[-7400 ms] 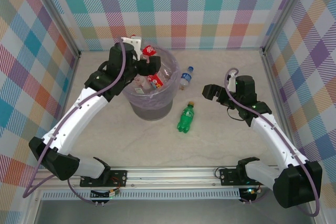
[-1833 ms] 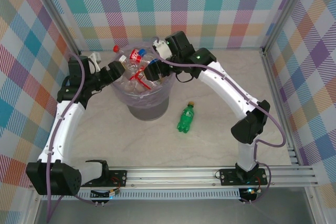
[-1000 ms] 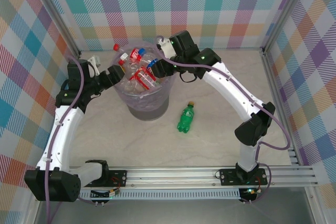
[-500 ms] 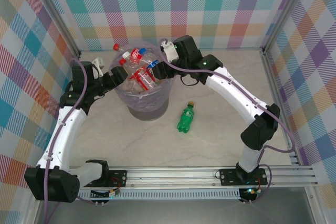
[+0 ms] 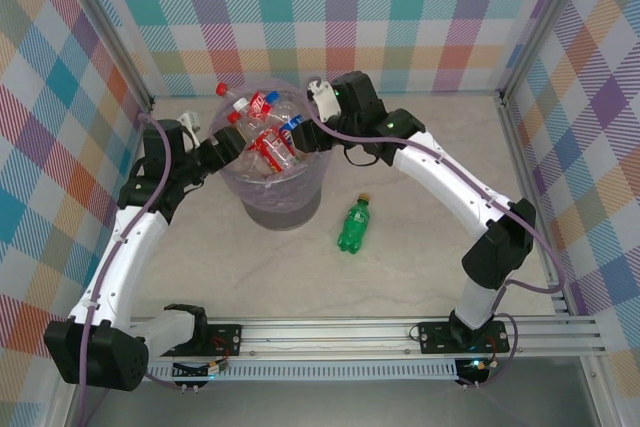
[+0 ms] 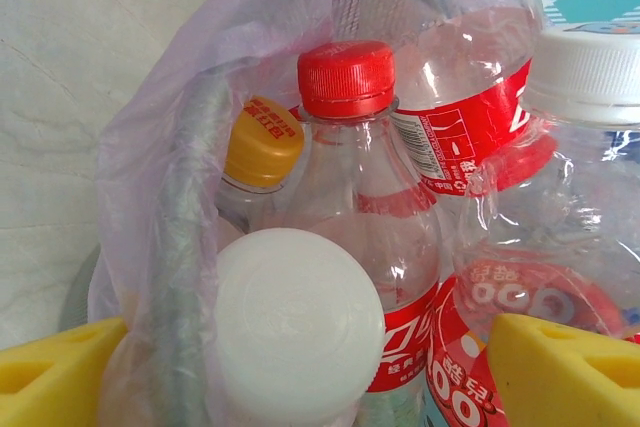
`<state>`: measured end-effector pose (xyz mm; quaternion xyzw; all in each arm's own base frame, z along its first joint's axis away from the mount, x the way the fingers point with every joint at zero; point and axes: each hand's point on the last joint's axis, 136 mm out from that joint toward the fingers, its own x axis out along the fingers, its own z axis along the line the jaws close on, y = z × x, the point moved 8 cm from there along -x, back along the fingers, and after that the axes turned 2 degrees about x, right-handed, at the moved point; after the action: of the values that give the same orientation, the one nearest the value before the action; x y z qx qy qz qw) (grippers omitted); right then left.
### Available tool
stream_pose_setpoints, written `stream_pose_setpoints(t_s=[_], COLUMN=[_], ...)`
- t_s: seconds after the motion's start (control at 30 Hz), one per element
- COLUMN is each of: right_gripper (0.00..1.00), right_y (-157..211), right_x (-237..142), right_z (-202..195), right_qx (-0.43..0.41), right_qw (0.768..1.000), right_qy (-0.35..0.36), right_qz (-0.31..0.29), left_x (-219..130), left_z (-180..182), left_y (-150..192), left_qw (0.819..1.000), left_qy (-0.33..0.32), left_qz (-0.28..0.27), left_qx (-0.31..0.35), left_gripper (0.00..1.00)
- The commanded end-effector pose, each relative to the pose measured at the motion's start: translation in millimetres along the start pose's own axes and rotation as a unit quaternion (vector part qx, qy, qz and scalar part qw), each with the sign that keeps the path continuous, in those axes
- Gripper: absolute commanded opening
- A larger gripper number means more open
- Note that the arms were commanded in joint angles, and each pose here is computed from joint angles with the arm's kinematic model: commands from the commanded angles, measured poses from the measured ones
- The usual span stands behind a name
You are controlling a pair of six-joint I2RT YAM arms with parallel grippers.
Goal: Put the plastic bottles in the bin
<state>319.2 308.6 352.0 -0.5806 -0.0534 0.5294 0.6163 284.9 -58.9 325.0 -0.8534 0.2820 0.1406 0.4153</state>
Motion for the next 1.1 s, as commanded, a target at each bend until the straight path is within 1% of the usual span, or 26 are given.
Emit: stream_pose_setpoints(t_s=[0.0,0.07,0.13,0.2,0.27,0.4,0.47,0.6,0.73,0.83,0.9,1.0,1.07], right_gripper=[0.51,0.53,0.57,0.6,0.61,0.65,0.7,0.77,0.81,0.81,0.81,0.81,0.8], right_y=[71,62,47,33,20,-4,-15,-27,-29,-30,-28,-6,26], right_x=[47,37,22,9,-2,-16,-21,-28,-36,-59,-82,-120,-140], right_z=[3,7,11,14,18,24,27,30,30,28,25,4,-18], right_qx=[0.03,0.023,0.011,-0.002,-0.017,-0.04,-0.048,-0.053,-0.056,-0.055,-0.043,0.017,0.082], right_qw=[0.987,0.99,0.993,0.995,0.996,0.997,0.997,0.998,0.997,0.997,0.996,0.993,0.987], right_qy=[-0.012,-0.013,-0.004,0.005,0.013,0.026,0.028,0.029,0.041,0.059,0.076,0.111,0.137], right_qz=[0.154,0.136,0.115,0.096,0.082,0.061,0.05,0.037,0.033,0.017,-0.002,-0.019,-0.022], left_x=[7,2,-4,-12,-21,-40,-50,-57,-57,-62,-69,-81,-89], left_z=[-20,-23,-25,-26,-27,-30,-34,-41,-41,-41,-43,-47,-49], left_y=[13,9,5,1,-6,-18,-24,-29,-28,-30,-32,-35,-37], left_qw=[0.997,0.998,0.998,0.998,0.998,0.993,0.991,0.99,0.99,0.989,0.987,0.985,0.983], left_qy=[0.061,0.055,0.046,0.029,0.005,-0.034,-0.042,-0.034,-0.034,-0.042,-0.046,-0.044,-0.041], left_qz=[0.038,0.032,0.026,0.018,0.003,-0.026,-0.038,-0.046,-0.044,-0.051,-0.059,-0.08,-0.096], left_qx=[0.004,0.014,0.029,0.047,0.07,0.108,0.121,0.129,0.129,0.135,0.141,0.148,0.151], left_gripper=[0.87,0.87,0.88,0.88,0.89,0.9,0.91,0.93,0.94,0.94,0.94,0.94,0.94])
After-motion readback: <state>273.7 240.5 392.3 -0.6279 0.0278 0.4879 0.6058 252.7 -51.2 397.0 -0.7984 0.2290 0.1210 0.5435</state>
